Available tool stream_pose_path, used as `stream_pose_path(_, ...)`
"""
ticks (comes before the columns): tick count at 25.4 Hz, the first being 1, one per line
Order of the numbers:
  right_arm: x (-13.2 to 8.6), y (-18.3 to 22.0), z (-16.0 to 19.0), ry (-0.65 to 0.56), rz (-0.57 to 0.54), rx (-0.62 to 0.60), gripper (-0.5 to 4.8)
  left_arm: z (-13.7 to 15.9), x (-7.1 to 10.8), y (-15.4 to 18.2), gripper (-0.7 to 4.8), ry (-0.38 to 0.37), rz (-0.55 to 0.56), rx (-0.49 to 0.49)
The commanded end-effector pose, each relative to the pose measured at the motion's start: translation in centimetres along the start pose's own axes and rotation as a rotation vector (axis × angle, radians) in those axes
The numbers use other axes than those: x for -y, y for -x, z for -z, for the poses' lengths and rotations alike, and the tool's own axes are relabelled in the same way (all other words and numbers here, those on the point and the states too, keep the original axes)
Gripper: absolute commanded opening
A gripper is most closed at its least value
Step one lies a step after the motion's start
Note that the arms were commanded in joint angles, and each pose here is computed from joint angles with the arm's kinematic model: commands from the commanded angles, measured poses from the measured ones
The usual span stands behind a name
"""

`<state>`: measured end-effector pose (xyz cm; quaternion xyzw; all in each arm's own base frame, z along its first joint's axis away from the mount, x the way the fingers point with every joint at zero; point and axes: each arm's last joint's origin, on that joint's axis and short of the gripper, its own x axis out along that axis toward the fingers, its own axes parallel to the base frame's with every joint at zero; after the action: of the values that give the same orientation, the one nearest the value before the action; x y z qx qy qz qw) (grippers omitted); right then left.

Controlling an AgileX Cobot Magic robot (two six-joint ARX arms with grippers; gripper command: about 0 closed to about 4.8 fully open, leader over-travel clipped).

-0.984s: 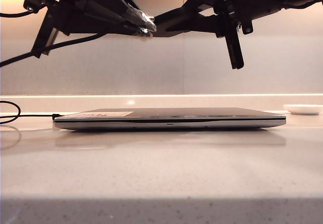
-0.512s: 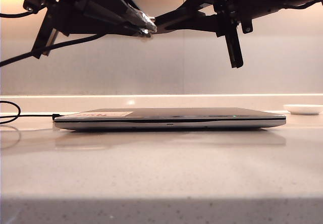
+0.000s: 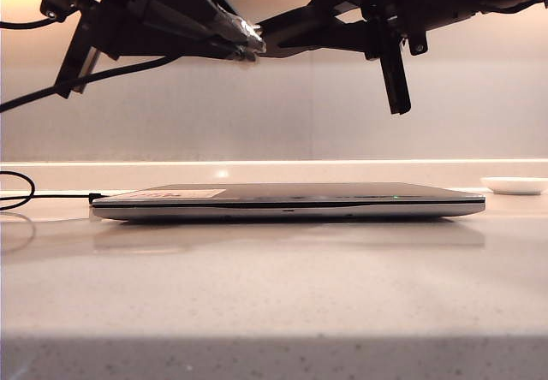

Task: Pick up the charging cable and the phone, plug the charging cable into the charging port on the phone, and finally place them back on the table.

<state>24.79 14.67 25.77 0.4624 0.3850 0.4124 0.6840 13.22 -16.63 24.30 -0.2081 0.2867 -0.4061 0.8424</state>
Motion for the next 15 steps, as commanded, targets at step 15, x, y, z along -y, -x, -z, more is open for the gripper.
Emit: stream_pose_path(15, -0.86, -0.07, 0.13, 0.095, -0.053, -0.030, -0.06, -0.49, 0.36, 0.08, -0.06, -0.007, 0.030, 0.046)
